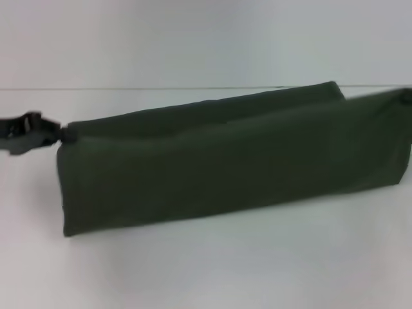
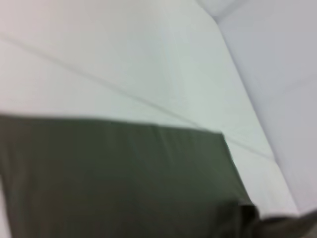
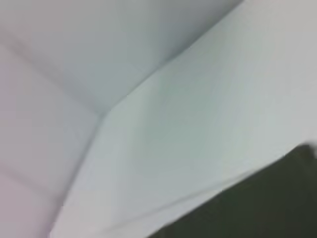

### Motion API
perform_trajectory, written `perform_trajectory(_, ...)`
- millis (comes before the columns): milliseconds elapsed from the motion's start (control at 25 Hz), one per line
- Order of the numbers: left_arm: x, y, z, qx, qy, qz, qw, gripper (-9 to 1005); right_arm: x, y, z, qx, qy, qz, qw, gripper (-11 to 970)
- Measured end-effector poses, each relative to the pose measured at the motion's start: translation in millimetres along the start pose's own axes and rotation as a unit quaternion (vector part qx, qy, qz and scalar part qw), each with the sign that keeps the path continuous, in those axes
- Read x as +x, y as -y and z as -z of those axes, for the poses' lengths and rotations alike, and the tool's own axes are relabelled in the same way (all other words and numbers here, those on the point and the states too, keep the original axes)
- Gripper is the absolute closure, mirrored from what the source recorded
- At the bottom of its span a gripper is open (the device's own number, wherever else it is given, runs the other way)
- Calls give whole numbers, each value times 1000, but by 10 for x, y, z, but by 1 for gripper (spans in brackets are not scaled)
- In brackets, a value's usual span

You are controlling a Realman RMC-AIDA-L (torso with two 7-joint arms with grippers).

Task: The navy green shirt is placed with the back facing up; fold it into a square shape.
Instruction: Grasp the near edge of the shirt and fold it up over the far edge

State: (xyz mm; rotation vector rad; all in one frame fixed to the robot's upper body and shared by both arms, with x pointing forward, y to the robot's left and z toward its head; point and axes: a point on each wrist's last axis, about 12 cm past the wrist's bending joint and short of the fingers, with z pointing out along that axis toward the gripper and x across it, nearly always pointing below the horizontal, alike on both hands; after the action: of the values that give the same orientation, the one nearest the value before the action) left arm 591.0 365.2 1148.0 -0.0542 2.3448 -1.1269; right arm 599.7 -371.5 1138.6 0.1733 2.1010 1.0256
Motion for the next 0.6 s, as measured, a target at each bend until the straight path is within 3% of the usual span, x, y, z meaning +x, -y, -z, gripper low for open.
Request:
perform_trajectory(280, -119, -109, -414, -73, 54, 11, 996, 985, -18, -72, -798, 121, 54, 67, 989, 939)
perform_trajectory(600, -103, -179, -592, -126, 107, 13, 986, 984, -113, -301, -1178, 173, 79, 127, 973, 927)
